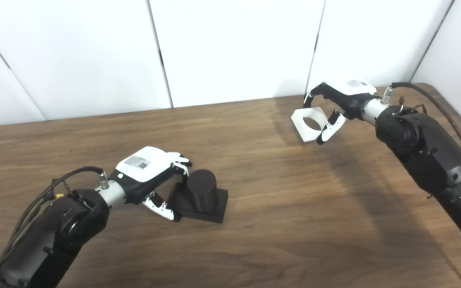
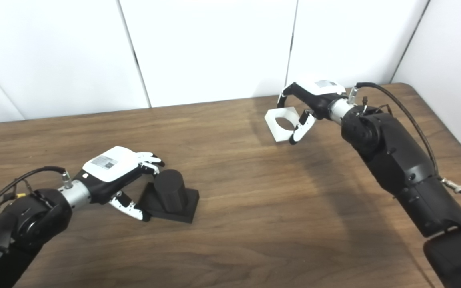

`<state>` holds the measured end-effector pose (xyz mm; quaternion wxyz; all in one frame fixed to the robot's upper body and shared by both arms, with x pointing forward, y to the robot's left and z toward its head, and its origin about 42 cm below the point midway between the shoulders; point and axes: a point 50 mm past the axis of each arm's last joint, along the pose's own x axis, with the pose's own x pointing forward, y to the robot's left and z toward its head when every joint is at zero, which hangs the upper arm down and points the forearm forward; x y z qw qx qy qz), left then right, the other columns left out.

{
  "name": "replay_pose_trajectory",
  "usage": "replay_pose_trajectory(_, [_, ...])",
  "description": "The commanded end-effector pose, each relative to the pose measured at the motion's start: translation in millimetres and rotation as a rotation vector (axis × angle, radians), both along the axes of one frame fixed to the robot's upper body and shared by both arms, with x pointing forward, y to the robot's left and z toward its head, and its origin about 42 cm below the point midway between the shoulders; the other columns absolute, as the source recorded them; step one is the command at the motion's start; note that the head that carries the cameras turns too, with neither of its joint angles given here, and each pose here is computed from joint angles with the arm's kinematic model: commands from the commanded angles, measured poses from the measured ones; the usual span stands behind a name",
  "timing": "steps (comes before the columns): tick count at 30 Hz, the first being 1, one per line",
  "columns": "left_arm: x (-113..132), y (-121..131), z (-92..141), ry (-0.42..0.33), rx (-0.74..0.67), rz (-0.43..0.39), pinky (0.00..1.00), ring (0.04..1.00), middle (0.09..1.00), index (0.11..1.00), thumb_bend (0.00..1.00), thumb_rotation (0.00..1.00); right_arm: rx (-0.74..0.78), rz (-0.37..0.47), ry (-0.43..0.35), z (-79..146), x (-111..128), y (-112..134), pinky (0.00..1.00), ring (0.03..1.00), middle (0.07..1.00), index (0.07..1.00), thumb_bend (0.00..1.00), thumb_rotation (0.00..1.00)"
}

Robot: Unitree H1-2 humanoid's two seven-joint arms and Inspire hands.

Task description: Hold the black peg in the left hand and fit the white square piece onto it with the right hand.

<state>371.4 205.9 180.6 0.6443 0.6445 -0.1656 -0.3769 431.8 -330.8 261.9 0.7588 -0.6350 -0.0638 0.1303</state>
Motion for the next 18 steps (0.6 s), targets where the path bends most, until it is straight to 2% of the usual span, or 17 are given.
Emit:
replay_pose_trajectory(1, [-17.5,-8.2,-35.4,0.11,0.11,-0.034,0.82,0.906,0.871,0.489,0.52,0.07,0.004,0.065,-0.098,40.8,3.3,5.3,0.74,0.833,0.783,0.482,0.52,0.13])
replay_pose_trajectory(11, [-13.7,-12.5,-37.3,0.103,0.105,-0.037,0.81,0.908,0.869,0.488,0.52,0.07,0.018,0.22,-0.133,63.0,-6.8,45.7,0.73,0.821,0.777,0.48,0.52,0.13])
replay_pose_trajectory(14, [-13.6,-12.9,-37.8,0.103,0.11,-0.035,0.81,0.911,0.872,0.488,0.52,0.07,0.01,0.288,-0.159,68.5,-9.5,60.0,0.68,0.803,0.768,0.479,0.52,0.13])
replay_pose_trajectory(18, [-13.3,-14.7,-37.7,0.107,0.111,-0.03,0.83,0.918,0.88,0.489,0.52,0.07,0.027,0.334,-0.161,74.2,-14.9,75.3,0.67,0.796,0.753,0.479,0.52,0.13])
